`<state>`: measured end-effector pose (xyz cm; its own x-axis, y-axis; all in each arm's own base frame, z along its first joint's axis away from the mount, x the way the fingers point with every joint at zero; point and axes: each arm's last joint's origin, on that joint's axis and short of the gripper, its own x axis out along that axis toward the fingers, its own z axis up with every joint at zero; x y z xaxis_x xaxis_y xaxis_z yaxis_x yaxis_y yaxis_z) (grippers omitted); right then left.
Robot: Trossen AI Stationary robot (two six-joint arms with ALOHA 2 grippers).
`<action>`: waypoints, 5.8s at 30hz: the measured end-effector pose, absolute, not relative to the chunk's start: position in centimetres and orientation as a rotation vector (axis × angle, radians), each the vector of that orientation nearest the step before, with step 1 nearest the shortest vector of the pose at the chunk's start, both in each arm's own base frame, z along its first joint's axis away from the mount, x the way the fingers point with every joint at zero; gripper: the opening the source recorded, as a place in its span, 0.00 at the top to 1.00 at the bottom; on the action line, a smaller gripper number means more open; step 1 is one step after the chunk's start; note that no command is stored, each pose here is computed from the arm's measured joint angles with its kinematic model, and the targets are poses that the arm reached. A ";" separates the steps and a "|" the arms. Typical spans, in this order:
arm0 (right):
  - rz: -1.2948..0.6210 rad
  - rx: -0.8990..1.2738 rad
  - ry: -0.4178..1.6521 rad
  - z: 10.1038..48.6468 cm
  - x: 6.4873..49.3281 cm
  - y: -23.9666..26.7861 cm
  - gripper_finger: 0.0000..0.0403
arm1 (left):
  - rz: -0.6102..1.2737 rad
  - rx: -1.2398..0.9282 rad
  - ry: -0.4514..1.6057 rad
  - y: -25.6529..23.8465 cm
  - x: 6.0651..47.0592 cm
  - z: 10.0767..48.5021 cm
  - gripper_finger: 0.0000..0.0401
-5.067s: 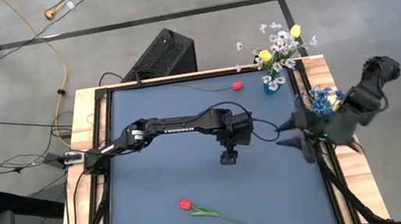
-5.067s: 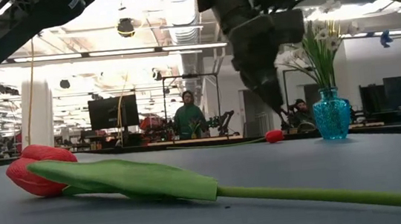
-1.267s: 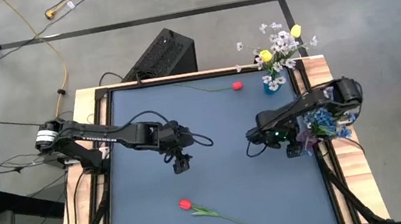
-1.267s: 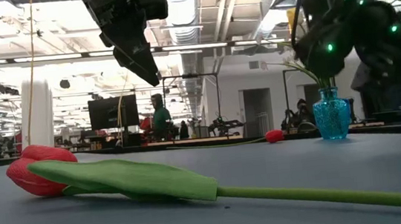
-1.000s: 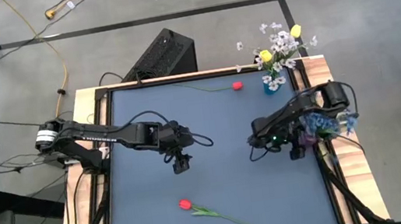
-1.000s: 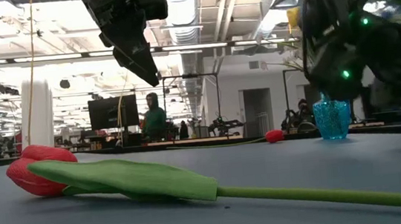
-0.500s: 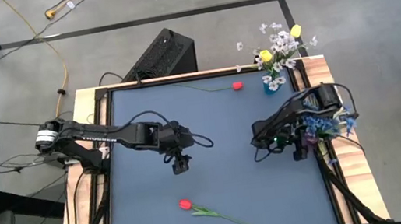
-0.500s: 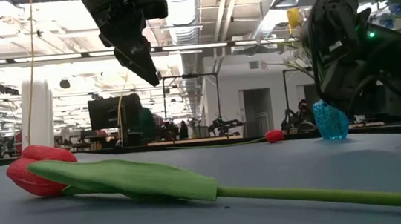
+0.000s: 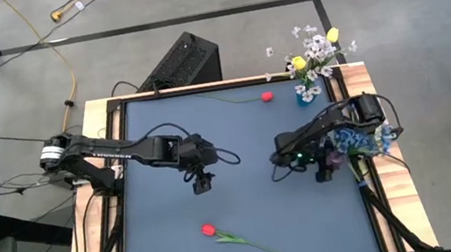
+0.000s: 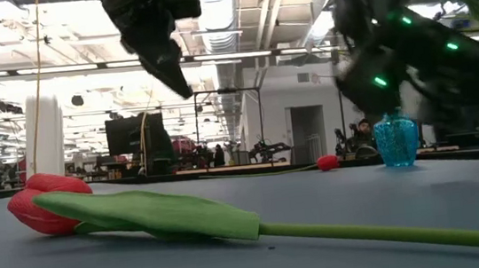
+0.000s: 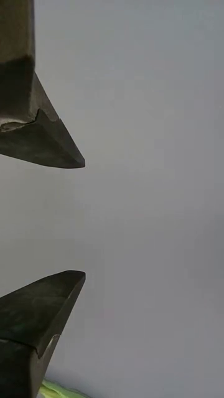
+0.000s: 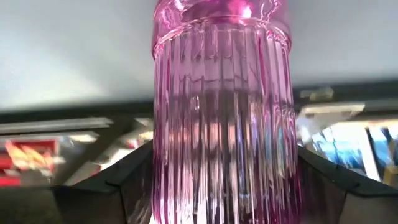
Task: Sort flowers into vase by color
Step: Adjust the violet vase, then put the bottom red flower into the violet vase
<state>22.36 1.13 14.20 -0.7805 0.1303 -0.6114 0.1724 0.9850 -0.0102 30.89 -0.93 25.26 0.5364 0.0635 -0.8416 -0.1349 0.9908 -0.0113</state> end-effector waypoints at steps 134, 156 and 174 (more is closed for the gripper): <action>0.028 0.579 0.951 29.7 25.8 31.9 0.04 | -0.246 0.091 0.862 -17.4 29.6 29.4 0.32; -0.389 0.428 0.894 15.6 32.9 31.6 0.14 | -0.200 0.112 0.844 -21.1 26.6 27.4 0.32; -0.384 0.235 1.007 11.3 32.2 32.2 0.59 | -0.182 0.012 0.826 -21.5 26.3 26.8 0.32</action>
<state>32.21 32.23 11.28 0.4760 -0.2041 -0.8554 0.4172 0.9087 0.0154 26.34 -21.49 26.84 0.6628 -0.1567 -0.7322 0.1658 0.9843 -0.0606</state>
